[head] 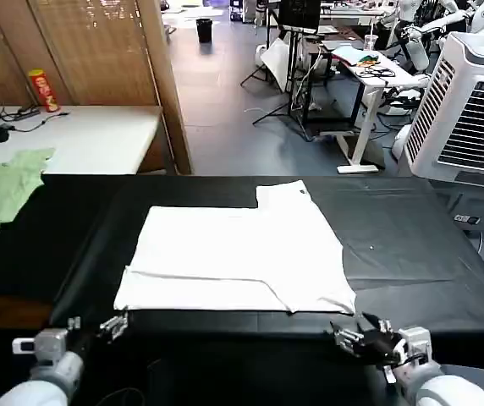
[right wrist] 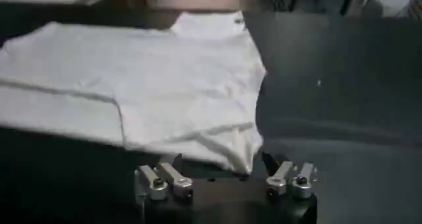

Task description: Fold and organize the clothes.

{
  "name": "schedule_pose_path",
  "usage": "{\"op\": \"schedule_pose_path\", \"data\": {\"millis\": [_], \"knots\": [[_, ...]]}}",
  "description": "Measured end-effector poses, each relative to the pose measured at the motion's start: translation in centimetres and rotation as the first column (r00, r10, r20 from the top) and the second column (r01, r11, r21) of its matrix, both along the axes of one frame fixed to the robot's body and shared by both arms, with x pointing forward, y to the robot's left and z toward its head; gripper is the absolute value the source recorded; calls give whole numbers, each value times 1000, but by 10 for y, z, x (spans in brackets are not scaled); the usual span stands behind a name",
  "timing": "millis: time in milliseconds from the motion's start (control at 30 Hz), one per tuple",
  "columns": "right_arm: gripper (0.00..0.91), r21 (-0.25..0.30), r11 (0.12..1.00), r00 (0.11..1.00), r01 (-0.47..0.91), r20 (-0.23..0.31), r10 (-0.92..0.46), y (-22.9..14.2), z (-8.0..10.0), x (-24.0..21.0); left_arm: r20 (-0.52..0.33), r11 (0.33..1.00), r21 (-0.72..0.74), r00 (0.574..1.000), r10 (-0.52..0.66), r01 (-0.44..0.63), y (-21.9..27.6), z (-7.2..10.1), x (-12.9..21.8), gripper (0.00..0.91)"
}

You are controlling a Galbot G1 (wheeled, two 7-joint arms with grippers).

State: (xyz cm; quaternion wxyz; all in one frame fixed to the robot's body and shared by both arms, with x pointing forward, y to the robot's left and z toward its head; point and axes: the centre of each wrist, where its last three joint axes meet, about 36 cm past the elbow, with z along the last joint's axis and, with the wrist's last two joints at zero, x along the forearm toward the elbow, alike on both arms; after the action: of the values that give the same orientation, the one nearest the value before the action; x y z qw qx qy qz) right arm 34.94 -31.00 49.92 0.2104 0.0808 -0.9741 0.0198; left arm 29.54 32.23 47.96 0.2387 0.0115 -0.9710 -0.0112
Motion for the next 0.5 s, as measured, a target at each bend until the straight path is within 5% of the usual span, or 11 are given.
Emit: {"op": "schedule_pose_path", "data": {"millis": [233,500], "knots": [[878,10,999,990,30,138,-31,5,-1,95,116,997,-77,993,-18,27,17,4,79,878],[878,35,997,992,68,100,-71,23,-16,199,86,991,-131,996,-3,14,28,0,188,878]]}}
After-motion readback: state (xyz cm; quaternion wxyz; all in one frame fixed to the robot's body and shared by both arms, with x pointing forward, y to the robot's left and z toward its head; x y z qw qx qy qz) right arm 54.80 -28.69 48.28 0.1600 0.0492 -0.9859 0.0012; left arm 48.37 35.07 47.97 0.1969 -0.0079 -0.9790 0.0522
